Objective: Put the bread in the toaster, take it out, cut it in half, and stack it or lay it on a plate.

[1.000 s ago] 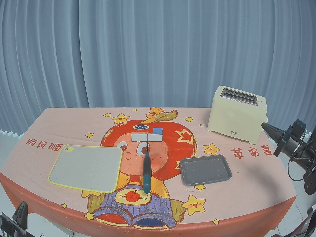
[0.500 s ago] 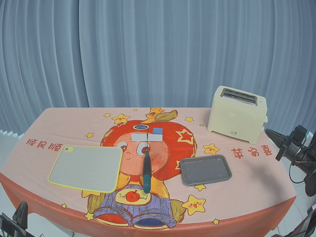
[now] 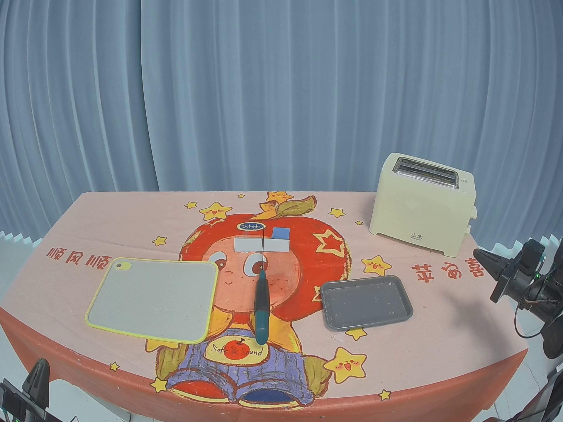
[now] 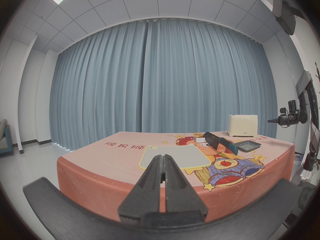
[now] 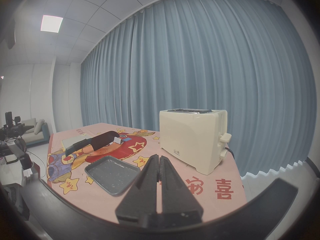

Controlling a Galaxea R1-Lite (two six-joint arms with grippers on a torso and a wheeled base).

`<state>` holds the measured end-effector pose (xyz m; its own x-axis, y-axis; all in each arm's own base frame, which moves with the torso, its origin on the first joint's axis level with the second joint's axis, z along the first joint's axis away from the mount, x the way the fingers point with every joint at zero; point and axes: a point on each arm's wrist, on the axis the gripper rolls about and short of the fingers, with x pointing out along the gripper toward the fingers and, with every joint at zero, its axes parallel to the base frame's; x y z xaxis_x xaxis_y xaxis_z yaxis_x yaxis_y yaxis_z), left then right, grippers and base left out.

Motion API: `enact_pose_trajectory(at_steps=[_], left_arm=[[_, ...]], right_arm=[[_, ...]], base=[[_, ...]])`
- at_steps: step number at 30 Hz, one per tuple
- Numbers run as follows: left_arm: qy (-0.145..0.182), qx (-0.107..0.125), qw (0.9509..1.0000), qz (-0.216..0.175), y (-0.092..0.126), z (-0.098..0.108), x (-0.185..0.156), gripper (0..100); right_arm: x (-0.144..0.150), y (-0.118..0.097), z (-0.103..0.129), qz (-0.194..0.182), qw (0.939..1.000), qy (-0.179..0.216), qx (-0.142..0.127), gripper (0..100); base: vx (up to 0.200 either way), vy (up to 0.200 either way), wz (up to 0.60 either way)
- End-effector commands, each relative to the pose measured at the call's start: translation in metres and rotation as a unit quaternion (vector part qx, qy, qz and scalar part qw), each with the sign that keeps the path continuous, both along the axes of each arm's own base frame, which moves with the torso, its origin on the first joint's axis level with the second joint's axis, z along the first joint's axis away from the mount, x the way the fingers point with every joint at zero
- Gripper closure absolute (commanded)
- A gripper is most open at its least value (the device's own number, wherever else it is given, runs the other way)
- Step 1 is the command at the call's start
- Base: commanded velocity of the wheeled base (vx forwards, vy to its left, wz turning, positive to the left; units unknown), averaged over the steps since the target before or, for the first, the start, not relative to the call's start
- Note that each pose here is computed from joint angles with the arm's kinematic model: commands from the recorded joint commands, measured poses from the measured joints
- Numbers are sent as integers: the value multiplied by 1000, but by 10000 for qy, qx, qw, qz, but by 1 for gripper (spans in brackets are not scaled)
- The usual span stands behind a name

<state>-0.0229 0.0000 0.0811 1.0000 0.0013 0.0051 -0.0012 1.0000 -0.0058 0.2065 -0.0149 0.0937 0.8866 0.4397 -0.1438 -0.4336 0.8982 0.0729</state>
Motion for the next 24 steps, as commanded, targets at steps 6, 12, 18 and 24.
enact_pose_trajectory(at_steps=[6, 12, 18, 24], left_arm=[[3, -2, 10000, 1, 0, -5, 0, 100], [10, -2, 10000, 1, 0, -5, 0, 100], [3, -2, 10000, 1, 0, -5, 0, 100], [10, -2, 10000, 1, 0, -5, 0, 100]], right_arm=[[3, -17, -6, -347, 9993, 105, 11, 100], [4, -33, -14, -661, 9976, 210, 0, 100], [9, -41, -14, -807, 9966, 148, -48, 100], [14, -44, -10, -830, 9965, 12, -89, 100]], base=[[0, 0, 0], [0, 0, 0], [0, 0, 0], [0, 0, 0]])
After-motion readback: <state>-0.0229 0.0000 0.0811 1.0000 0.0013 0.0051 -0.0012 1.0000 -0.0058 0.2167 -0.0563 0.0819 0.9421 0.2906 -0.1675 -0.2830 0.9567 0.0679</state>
